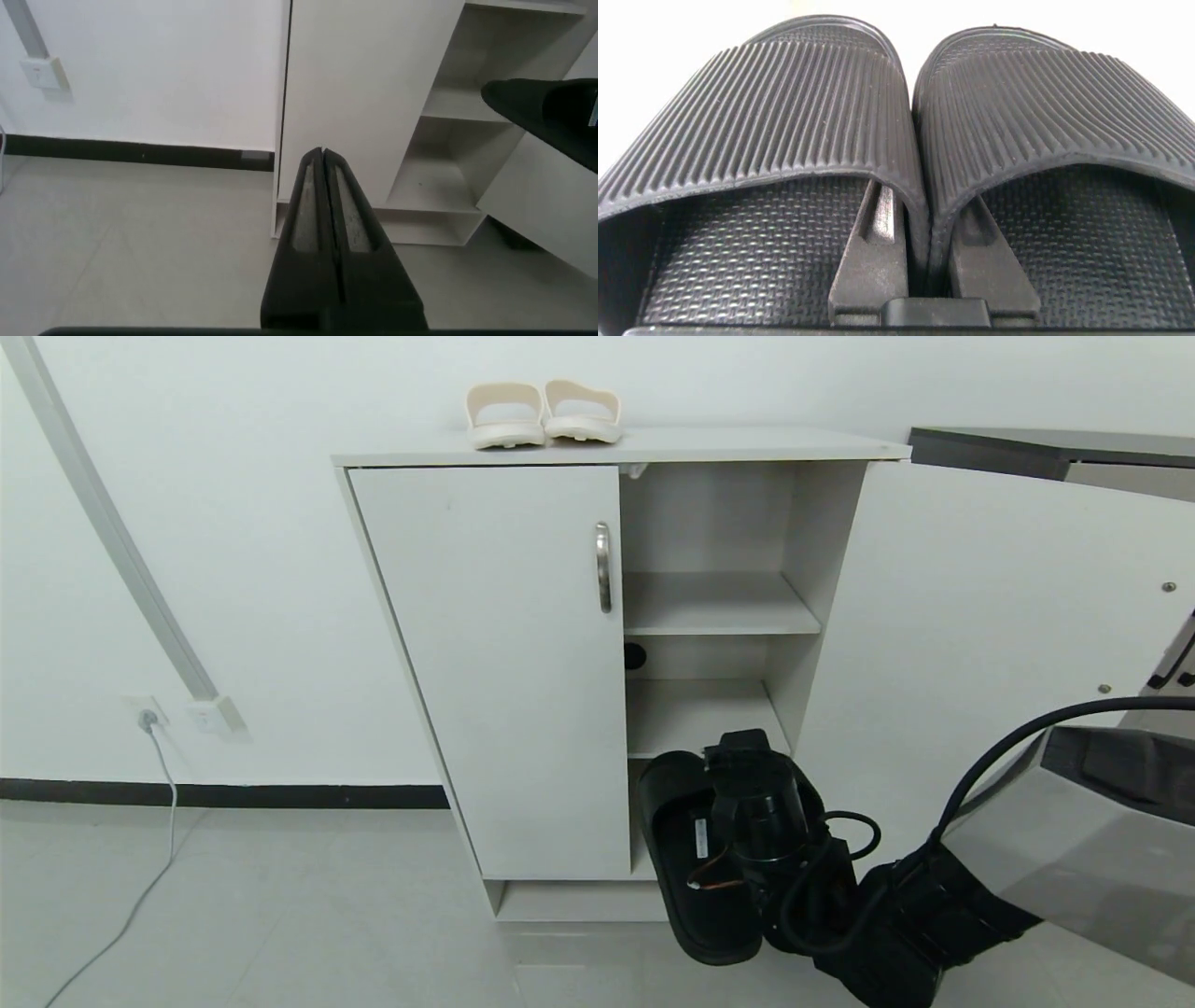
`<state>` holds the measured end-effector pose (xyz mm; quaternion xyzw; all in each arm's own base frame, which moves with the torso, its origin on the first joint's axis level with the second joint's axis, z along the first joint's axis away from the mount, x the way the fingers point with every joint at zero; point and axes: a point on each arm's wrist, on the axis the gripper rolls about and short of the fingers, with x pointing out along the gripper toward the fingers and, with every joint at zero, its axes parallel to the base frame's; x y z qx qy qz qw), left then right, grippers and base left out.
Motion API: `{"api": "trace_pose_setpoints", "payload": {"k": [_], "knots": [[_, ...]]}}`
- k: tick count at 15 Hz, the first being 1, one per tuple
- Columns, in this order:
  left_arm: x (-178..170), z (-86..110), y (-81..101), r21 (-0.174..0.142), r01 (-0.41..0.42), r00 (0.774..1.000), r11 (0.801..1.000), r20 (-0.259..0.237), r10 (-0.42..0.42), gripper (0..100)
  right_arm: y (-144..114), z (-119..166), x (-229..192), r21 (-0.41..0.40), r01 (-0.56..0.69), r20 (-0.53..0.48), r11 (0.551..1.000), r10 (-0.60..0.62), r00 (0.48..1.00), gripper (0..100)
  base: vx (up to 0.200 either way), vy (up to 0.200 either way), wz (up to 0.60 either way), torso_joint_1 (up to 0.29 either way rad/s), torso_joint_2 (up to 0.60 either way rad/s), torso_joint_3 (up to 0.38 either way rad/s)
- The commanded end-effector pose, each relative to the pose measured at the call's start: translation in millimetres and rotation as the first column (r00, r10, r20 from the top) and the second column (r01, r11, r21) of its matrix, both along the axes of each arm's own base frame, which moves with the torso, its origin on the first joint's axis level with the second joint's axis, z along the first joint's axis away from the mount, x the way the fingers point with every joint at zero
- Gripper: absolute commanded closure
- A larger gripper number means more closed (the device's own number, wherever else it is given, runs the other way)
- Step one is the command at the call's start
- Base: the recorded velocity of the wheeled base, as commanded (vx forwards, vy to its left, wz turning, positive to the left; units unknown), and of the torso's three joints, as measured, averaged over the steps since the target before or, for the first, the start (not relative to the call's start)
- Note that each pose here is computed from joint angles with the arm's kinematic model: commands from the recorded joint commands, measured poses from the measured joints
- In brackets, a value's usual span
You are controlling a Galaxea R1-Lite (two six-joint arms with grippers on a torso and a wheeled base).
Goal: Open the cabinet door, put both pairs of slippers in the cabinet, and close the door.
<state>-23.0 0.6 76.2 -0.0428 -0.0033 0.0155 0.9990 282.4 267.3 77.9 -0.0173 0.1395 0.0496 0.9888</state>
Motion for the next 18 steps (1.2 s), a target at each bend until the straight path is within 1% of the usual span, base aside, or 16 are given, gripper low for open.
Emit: {"api": "trace_pose_setpoints", "payload": {"k": [1,7,9,18], "knots": [[0,0.0,0.0,0.000,-0.001,1.000,1.000,-0.002,0.001,100,0,-3,3,-0.003,0.005,-0.003,1.000,-0.005,1.000,100,0.000,0.000,0.00,0.000,0.00,0.000],[0,0.0,0.0,0.000,0.001,1.000,1.000,-0.002,-0.001,100,-5,-13,18,-0.009,0.042,-0.013,0.999,-0.042,0.999,100,0.000,0.000,0.00,0.000,0.00,0.000],[0,0.0,0.0,0.000,0.001,1.000,1.000,-0.002,-0.001,100,-4,-15,23,0.016,0.056,-0.011,0.998,-0.056,0.998,100,0.000,0.000,0.00,0.007,0.00,-0.146],[0,0.0,0.0,0.000,0.001,1.000,1.000,-0.002,-0.001,100,-7,-23,35,0.028,0.085,-0.018,0.996,-0.085,0.996,100,0.000,0.000,0.00,0.005,0.00,-0.195]]}}
